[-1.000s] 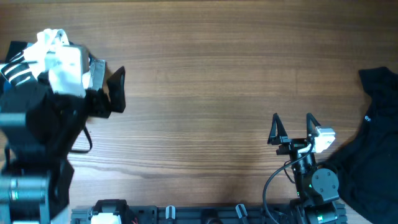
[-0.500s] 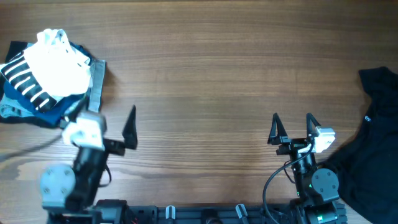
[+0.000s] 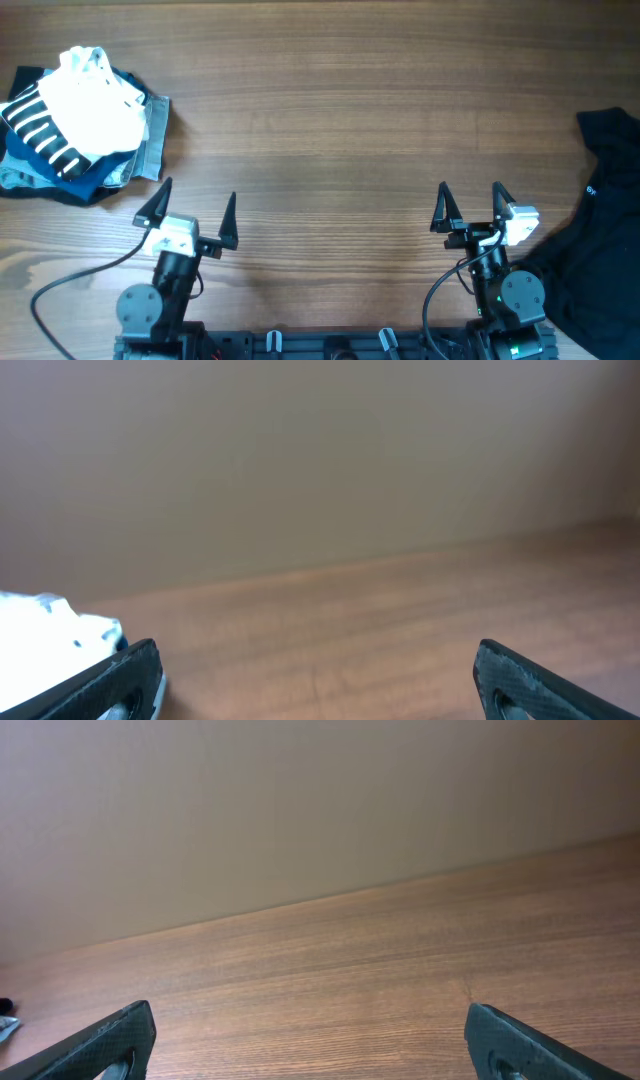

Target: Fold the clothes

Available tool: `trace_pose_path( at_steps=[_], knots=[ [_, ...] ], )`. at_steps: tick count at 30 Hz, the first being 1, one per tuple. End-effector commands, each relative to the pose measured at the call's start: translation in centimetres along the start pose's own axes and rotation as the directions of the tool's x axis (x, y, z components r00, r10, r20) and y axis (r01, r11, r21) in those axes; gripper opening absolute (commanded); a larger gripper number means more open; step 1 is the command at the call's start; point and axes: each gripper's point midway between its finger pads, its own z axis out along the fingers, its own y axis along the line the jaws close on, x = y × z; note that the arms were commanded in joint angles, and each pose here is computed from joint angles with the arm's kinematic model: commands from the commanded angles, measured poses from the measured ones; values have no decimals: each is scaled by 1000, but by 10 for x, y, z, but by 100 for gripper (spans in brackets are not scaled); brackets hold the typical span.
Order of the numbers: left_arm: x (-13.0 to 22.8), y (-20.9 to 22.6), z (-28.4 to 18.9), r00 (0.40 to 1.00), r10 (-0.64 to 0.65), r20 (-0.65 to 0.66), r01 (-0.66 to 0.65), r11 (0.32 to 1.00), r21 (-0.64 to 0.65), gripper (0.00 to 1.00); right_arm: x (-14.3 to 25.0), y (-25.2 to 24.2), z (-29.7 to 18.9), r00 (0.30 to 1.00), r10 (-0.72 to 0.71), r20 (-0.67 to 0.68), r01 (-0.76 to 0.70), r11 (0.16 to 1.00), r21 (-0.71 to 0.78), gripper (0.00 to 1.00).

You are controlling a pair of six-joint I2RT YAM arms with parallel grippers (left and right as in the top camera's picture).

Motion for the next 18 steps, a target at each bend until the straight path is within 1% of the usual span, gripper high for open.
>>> trace_pose_path(
  at_steps=[1,4,18],
  knots=[
    [28,-2,3,999,-11,-46,12,1000,8,100,-2,2,-1,1000,-10,8,10,1000,-13,100],
    [52,-3,3,993,-24,-117,25,1000,9,100,-2,2,-1,1000,-10,8,10,1000,-13,100],
    [53,-3,3,992,-25,-121,26,1000,9,100,-2,2,-1,1000,-11,8,11,1000,-13,100]
  ],
)
